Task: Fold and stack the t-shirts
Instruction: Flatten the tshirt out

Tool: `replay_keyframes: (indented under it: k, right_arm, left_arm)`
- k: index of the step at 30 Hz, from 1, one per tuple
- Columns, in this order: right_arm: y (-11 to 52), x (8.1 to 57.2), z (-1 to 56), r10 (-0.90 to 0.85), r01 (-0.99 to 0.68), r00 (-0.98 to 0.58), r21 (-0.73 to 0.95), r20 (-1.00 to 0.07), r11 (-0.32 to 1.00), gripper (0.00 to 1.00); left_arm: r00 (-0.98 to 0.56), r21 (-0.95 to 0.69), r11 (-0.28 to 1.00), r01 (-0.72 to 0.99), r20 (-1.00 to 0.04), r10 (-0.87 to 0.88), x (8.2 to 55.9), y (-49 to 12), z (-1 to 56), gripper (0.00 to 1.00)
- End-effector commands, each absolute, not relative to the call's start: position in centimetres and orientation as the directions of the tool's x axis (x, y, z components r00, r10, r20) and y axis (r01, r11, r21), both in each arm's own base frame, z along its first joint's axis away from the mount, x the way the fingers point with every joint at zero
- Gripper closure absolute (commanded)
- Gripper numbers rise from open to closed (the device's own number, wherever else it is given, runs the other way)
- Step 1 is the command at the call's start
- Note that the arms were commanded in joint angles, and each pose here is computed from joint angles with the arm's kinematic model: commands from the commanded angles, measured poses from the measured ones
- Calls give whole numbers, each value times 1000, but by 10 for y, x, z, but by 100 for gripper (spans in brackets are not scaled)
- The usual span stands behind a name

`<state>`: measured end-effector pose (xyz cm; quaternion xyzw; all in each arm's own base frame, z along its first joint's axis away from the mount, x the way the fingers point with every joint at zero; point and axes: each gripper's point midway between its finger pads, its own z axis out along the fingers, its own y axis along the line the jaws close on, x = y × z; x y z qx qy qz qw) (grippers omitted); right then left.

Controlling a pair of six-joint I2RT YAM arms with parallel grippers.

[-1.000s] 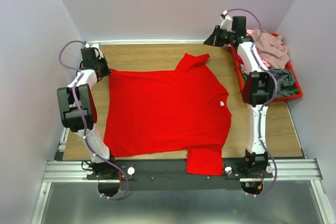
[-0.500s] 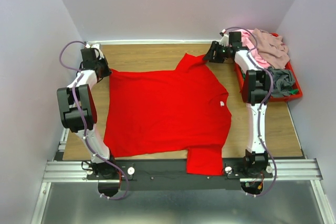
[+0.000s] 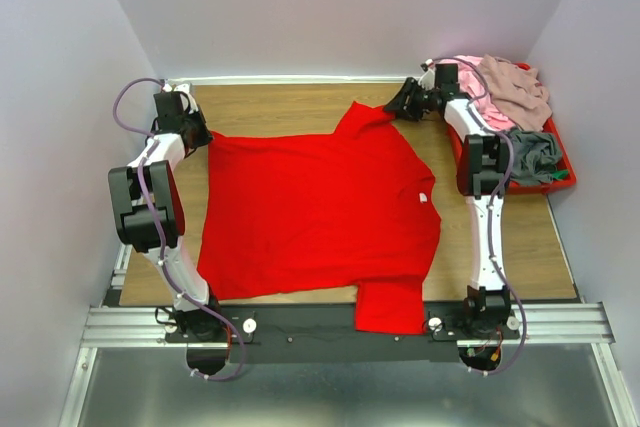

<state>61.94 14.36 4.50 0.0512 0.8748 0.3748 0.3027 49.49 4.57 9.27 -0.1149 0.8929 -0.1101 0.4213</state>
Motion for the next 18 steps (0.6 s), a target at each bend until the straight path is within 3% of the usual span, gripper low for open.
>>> replay_keyframes:
  k: [1,11,16,18]
  right_arm:
    - [150,630,44,357,-131,-813,742,-460,658,43]
    - [157,645,54,395,-156,-794,782,-463,603,51]
    - [156,646,58,395,-173,-794,794,-462,582,70]
    - [155,647,61,395,-185,-790,797,-468,575,72]
  left_arm:
    - [-609,-290,954,-83,-743,-279,496,43,99,100]
    - [-619,-276,956,-98,-736,-276,495,46,93,100]
    - [-623,-273,957,-97,-734,-272,494,44,92,100]
    - [-623,-272,957,-97,-734,-271,495,44,91,100]
